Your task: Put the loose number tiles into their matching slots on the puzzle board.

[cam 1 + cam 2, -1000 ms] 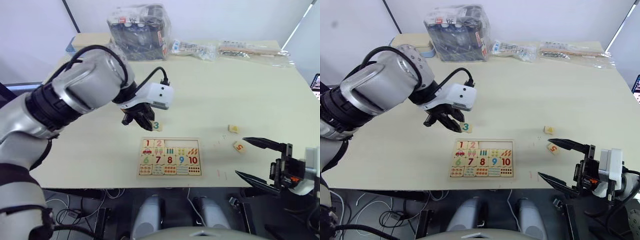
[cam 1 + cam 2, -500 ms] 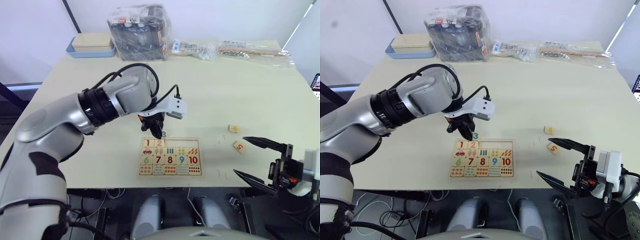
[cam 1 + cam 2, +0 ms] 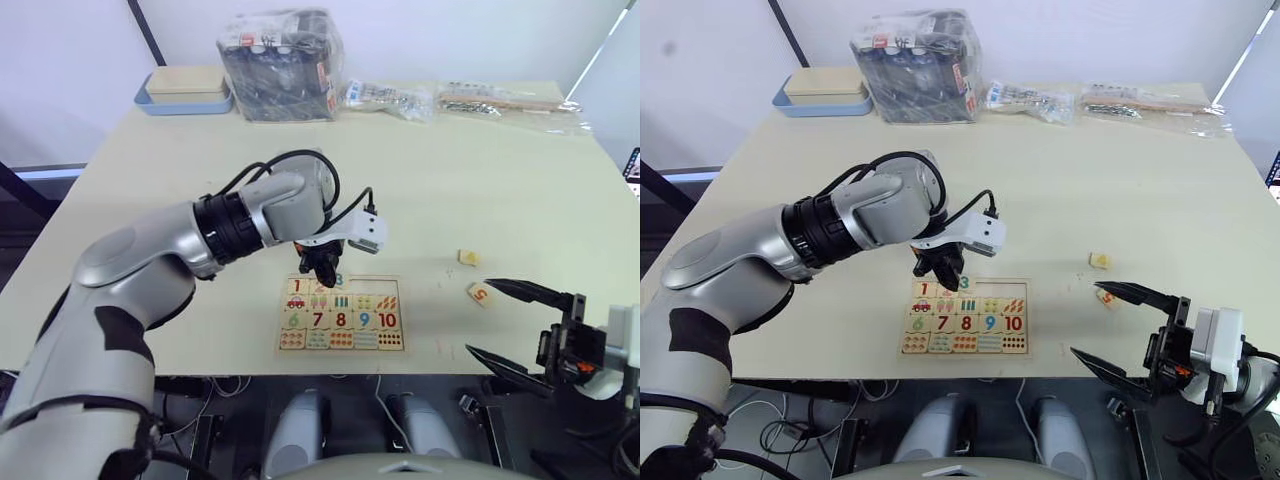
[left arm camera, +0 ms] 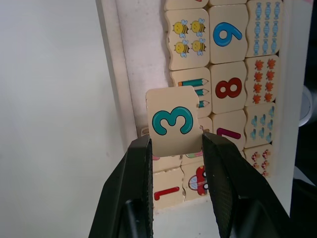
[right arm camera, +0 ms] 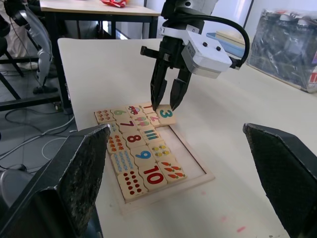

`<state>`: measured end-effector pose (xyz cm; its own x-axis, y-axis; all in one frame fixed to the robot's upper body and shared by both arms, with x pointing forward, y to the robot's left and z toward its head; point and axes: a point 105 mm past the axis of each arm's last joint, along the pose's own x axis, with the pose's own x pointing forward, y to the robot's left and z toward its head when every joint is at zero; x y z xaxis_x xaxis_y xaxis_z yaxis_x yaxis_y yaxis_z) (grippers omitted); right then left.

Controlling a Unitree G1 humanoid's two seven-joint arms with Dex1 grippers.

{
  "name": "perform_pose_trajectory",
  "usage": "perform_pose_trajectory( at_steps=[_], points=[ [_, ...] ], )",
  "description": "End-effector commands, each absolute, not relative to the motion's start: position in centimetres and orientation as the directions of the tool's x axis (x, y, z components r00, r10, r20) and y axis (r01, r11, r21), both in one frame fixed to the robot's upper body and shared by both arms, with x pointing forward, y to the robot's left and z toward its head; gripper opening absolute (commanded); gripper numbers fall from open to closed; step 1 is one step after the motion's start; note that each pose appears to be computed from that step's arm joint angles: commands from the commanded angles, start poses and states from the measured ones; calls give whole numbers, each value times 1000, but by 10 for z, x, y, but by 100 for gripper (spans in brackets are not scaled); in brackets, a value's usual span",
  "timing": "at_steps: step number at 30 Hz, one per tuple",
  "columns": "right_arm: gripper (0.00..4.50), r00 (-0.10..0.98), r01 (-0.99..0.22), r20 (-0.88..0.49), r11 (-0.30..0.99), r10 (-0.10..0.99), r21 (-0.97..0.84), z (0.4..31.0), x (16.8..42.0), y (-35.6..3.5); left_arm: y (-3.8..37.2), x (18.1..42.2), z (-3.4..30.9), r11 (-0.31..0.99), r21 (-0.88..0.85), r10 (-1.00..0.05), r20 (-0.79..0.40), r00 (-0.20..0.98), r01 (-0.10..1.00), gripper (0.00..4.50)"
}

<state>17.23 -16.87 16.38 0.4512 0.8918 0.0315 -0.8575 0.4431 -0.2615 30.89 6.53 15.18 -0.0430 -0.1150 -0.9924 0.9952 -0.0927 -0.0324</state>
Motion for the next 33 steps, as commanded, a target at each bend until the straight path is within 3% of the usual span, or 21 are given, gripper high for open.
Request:
perform_pose_trajectory(
  at_steps=[1, 33],
  points=[
    [450, 444, -847, 52, 437, 895, -303, 171, 169, -165, 63, 309, 154, -86, -18, -121, -992, -28, 996, 95],
    [450, 447, -846, 57, 442, 893, -297, 172, 170, -163, 56, 315, 134, -45, 31, -139, -990, 24, 998, 95]
  ],
)
